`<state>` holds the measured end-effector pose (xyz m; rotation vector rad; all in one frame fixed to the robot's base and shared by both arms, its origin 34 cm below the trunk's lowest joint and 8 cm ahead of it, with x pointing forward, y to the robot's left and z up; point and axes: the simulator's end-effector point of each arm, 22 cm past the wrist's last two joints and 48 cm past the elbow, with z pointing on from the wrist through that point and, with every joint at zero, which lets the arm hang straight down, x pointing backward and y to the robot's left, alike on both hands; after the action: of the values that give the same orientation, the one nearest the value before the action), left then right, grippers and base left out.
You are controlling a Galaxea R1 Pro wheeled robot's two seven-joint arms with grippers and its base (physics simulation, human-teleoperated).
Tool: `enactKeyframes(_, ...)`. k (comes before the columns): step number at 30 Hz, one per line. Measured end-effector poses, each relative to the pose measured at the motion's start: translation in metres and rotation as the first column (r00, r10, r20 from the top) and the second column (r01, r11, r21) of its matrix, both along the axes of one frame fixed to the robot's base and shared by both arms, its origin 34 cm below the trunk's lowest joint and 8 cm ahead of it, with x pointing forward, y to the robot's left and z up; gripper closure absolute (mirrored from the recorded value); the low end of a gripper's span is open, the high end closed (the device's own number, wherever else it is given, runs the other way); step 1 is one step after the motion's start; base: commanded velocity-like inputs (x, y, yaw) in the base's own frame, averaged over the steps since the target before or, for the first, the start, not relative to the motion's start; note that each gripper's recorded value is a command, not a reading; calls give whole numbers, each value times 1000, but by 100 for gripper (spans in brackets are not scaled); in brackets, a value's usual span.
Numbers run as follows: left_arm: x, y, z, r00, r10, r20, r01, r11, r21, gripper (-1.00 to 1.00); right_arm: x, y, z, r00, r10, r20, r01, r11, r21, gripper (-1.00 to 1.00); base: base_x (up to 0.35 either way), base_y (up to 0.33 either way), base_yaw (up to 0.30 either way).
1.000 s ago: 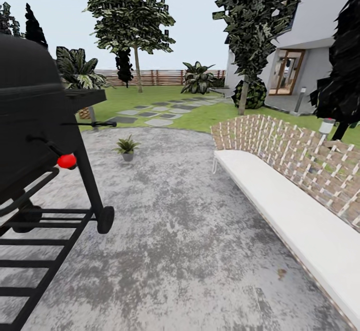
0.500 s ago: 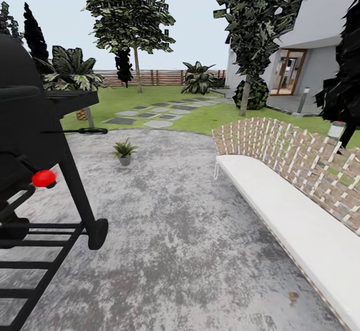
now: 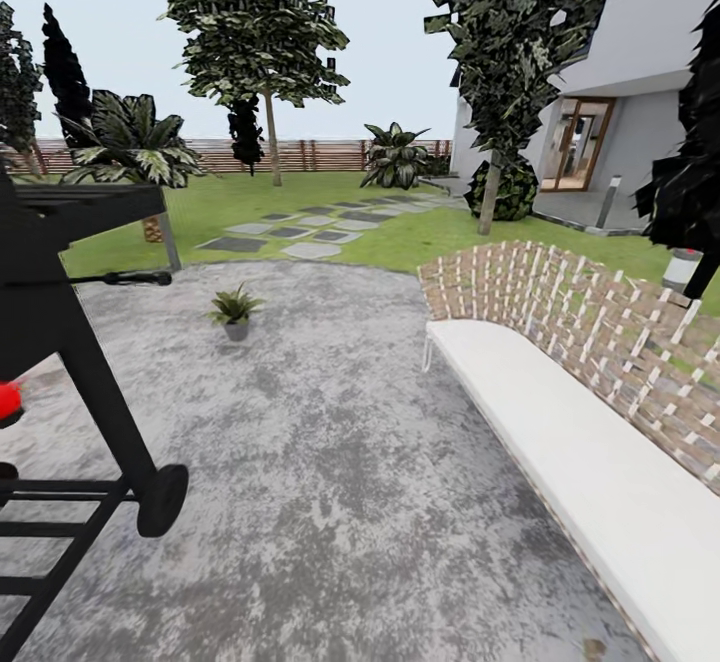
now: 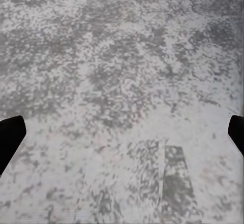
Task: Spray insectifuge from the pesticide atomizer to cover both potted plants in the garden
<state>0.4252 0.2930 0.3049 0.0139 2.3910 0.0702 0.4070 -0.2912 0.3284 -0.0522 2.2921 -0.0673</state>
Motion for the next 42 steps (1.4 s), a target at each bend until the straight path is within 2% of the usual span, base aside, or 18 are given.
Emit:
enactKeyframes(12,0,0,0,1000,0,0,0,1000,0,-100,0,0,0,1000,1,0,-1,1000,0,-100,339,-11,2)
enactKeyframes(21,0,0,0,1000,0,0,0,1000,0,-100,0,0,0,1000,1,0,-1,1000,0,-100,340,0,139)
enactKeyframes(42,0,0,0,1000,0,1,0,1000,0,-100,0,0,0,1000,1,0,-1,1000,0,-100,340,0,2)
